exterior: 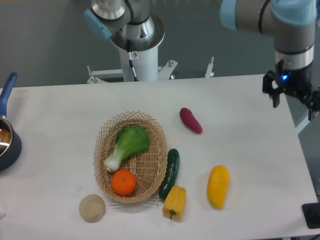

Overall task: Place the mango on the table
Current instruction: 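Open the gripper, release the mango, and lift the gripper away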

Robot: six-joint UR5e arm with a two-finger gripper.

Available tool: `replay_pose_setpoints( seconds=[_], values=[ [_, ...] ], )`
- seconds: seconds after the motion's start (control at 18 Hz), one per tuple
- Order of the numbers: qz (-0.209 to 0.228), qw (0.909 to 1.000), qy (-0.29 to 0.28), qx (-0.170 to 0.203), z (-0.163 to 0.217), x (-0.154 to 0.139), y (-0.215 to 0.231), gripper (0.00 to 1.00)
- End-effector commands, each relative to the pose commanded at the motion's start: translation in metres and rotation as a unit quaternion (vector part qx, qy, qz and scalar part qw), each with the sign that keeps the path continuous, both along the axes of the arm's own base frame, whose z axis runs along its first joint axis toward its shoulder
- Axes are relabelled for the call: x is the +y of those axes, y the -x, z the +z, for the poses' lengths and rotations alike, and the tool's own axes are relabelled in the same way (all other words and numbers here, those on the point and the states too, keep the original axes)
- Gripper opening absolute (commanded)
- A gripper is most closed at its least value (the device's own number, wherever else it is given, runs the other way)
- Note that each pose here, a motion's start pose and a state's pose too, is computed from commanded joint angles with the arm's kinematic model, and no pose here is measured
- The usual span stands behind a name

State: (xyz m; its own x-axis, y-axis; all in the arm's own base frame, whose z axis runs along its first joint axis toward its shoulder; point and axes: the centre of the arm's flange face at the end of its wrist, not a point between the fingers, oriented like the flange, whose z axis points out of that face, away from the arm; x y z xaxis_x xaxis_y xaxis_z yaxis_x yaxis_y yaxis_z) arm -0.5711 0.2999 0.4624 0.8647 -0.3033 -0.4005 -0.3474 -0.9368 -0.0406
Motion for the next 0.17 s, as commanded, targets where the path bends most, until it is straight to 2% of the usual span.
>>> replay_pose_setpoints(
  seconds=[0.17],
  values=[
    [0.001, 1.0, -0.001, 0.001, 0.0002, -0.0016, 0.0009, 1.0]
  ],
)
